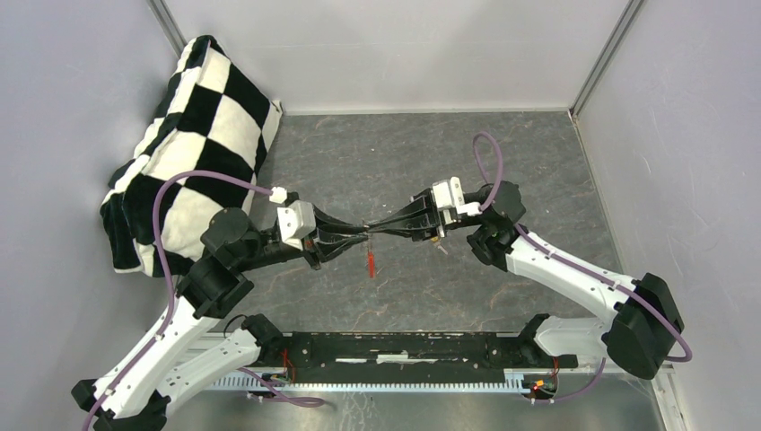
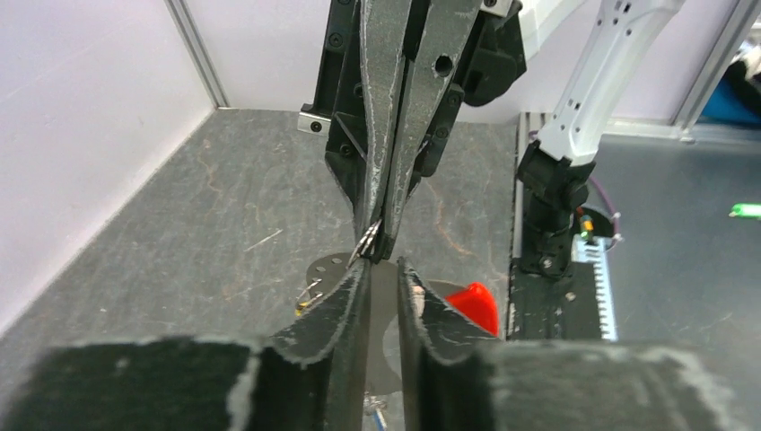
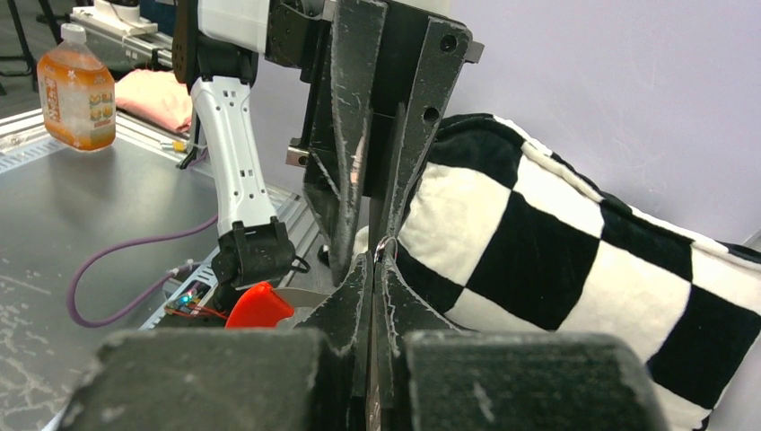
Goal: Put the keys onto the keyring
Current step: Adjust the keyring.
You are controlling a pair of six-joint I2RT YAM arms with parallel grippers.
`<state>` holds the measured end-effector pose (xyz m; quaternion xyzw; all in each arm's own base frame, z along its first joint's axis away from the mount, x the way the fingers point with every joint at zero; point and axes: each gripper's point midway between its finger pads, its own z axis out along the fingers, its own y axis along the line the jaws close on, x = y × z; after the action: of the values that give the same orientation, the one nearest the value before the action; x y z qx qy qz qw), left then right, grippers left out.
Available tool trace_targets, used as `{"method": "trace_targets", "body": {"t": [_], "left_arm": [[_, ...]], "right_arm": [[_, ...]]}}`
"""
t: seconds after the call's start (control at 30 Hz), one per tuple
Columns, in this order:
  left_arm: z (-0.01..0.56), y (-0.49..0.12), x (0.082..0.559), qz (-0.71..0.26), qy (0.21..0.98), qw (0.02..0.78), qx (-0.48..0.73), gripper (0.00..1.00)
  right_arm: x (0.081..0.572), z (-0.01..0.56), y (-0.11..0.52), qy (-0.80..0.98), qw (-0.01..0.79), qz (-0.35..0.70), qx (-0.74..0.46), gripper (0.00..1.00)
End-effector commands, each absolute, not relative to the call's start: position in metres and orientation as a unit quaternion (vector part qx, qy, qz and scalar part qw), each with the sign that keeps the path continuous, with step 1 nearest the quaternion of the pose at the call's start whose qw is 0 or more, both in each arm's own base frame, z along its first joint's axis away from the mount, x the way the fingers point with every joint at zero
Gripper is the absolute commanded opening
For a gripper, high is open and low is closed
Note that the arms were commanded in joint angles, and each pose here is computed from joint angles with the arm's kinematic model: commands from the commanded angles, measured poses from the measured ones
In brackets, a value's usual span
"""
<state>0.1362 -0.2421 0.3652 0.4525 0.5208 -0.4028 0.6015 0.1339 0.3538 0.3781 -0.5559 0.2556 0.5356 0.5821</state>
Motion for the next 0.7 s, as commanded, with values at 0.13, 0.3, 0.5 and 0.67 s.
{"method": "trace_targets", "body": {"t": [0.13,0.3,0.5,0.67], "left_arm": [[0.406,-0.235,0.154,-0.410,0.530,0.646,0.367,0.39],[0.413,-0.238,0.150,-0.418,0.519,0.643,0.376,0.24],[0.417,-0.241,0.146,-0.424,0.503,0.646,0.387,0.11],[0.413,-0.247,0.127,-0.445,0.471,0.625,0.435,0.04]], "right_arm": [[0.110,0.398,0.343,0.212,0.586,0.567,-0.539,0.01],[0.109,0.404,0.342,0.206,0.589,0.576,-0.528,0.01],[0.105,0.403,0.340,0.201,0.582,0.585,-0.528,0.01],[0.105,0.403,0.340,0.201,0.578,0.587,-0.529,0.01]]}}
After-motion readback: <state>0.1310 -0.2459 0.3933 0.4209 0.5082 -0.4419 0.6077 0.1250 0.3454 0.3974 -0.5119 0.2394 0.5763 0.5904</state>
